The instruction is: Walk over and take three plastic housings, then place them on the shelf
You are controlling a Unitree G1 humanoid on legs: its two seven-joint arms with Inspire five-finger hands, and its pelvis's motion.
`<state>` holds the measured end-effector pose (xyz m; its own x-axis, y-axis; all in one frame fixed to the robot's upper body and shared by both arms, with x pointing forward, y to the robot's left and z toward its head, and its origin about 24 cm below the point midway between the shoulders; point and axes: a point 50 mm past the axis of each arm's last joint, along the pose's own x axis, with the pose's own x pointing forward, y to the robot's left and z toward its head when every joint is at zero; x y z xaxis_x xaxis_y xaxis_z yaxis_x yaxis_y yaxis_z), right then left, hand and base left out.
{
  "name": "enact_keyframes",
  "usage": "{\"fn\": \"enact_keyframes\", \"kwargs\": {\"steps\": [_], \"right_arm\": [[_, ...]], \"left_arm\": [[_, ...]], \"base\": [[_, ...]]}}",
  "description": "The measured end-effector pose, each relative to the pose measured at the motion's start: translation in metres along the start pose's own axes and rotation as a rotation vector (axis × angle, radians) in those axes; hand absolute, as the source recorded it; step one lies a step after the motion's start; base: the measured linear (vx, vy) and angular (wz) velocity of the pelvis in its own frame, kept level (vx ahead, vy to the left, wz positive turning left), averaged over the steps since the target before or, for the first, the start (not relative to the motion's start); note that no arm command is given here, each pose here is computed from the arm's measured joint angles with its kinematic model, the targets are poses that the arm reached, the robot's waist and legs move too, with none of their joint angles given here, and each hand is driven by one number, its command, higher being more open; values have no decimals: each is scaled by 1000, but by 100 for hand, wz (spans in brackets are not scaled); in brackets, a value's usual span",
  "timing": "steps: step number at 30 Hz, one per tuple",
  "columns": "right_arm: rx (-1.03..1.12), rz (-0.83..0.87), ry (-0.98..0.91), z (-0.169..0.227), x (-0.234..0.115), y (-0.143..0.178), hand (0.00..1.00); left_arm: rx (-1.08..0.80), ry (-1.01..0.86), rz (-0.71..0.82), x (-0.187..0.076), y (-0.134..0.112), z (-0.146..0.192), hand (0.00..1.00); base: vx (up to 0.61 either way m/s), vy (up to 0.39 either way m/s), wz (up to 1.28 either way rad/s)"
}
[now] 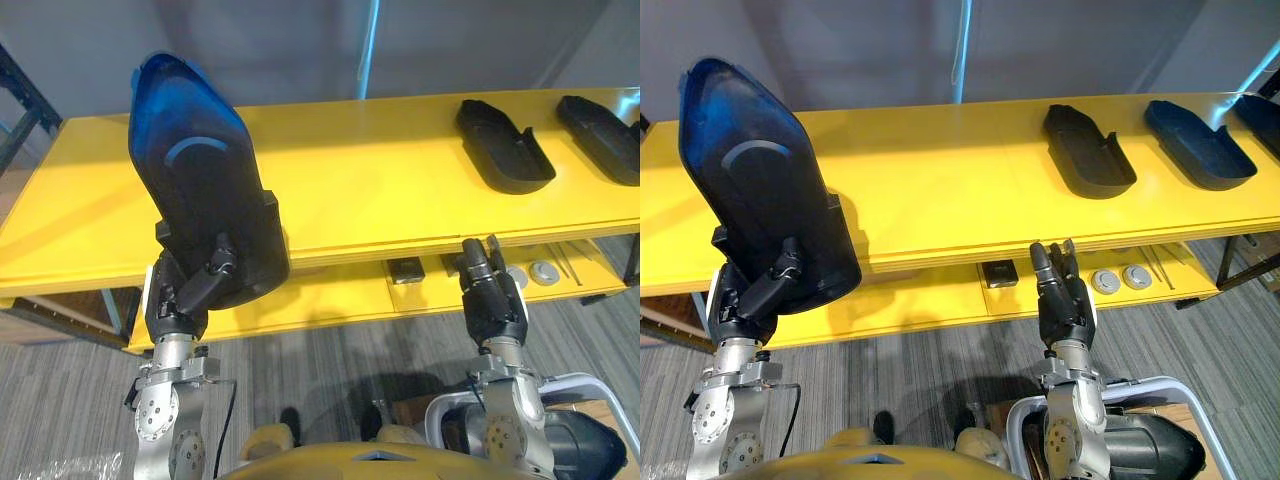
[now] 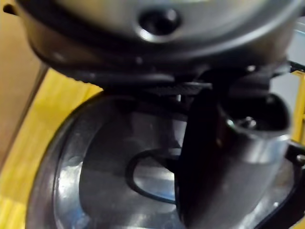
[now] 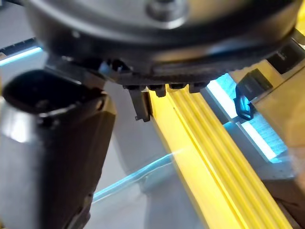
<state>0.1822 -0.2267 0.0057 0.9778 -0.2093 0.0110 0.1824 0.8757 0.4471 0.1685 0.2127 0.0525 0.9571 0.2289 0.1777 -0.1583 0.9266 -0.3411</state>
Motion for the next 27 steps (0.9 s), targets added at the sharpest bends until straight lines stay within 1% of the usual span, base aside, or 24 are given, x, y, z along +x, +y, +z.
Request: {"fn": "enact_keyframes", "kwargs": {"steps": [3, 5, 9, 12, 15, 17, 21, 22, 24, 25, 27], "right_arm": [[-12, -9, 4, -2, -7, -2, 100], [-18, -4, -27, 2, -5, -1, 100], [-46, 19, -75, 14, -1, -1, 100], [-26, 37, -106, 20, -1, 6, 100], [12, 66, -140, 25, 0, 17, 100], [15, 91, -121, 19, -1, 26, 100], [17, 146, -79, 10, -2, 39, 100], [19, 153, -70, 8, -2, 40, 100], [10, 159, -53, 7, -2, 41, 100], [2, 163, -49, 6, -3, 41, 100], [-16, 181, -43, 6, -3, 41, 100]], "left_arm": [[-50, -3, 39, -1, 0, -2, 0], [-61, -3, 40, -1, -2, -3, 0], [-83, 15, -9, -1, -13, -7, 0], [-85, 5, -50, 8, -19, -5, 0], [-82, -6, -115, 24, -29, 1, 0], [-123, 13, -162, 36, -41, 1, 0], [-133, 52, -209, 54, -64, 1, 0], [-135, 68, -207, 60, -70, 0, 0], [-127, 104, -173, 74, -76, -7, 0], [-127, 116, -154, 78, -75, -10, 0], [-155, 186, -63, 94, -73, -21, 0]], "base": [[56, -5, -23], [6, 21, -27], [-32, 119, -43], [28, 138, -45], [62, 104, -28], [63, 85, -21], [28, 32, -26], [-4, -3, -22], [-22, -3, -29], [-40, 0, -33], [-54, -3, -33]]}}
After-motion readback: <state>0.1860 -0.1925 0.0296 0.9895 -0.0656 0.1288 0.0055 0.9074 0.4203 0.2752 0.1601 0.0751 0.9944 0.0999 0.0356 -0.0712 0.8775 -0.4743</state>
